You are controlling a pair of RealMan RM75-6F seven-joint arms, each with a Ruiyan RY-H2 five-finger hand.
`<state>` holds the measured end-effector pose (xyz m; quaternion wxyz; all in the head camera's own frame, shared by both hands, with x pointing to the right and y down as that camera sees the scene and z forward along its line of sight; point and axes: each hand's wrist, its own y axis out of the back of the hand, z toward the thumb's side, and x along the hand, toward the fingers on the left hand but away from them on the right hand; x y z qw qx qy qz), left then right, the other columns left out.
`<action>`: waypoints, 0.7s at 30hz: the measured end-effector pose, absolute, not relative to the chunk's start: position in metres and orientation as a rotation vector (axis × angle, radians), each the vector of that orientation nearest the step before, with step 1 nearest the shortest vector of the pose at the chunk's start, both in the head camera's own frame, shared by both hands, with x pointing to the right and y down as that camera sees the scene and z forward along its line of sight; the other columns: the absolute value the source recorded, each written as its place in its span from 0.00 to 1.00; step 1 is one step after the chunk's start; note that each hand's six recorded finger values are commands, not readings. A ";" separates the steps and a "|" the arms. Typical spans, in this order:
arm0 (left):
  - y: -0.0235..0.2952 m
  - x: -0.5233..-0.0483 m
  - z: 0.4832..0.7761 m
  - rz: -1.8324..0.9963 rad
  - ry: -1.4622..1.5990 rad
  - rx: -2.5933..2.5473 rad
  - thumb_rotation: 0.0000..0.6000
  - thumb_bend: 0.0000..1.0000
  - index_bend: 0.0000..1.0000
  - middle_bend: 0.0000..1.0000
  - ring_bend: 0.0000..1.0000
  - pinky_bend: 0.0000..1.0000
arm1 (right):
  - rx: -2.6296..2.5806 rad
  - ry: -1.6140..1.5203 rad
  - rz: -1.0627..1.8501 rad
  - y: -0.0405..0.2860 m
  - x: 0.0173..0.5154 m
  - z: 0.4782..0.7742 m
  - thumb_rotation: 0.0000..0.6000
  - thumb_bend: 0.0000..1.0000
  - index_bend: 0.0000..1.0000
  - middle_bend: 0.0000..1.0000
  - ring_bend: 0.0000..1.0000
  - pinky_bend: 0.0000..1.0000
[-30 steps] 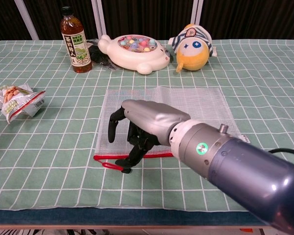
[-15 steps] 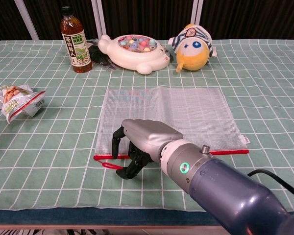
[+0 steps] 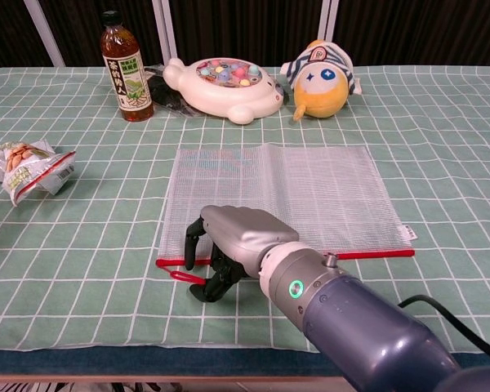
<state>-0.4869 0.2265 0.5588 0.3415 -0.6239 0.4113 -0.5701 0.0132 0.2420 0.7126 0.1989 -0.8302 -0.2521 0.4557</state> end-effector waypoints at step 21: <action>0.226 -0.487 0.558 -1.474 1.071 -1.625 1.00 0.02 0.00 0.00 0.00 0.00 | -2.311 -0.700 1.318 0.251 0.013 0.721 1.00 0.51 0.50 1.00 1.00 0.98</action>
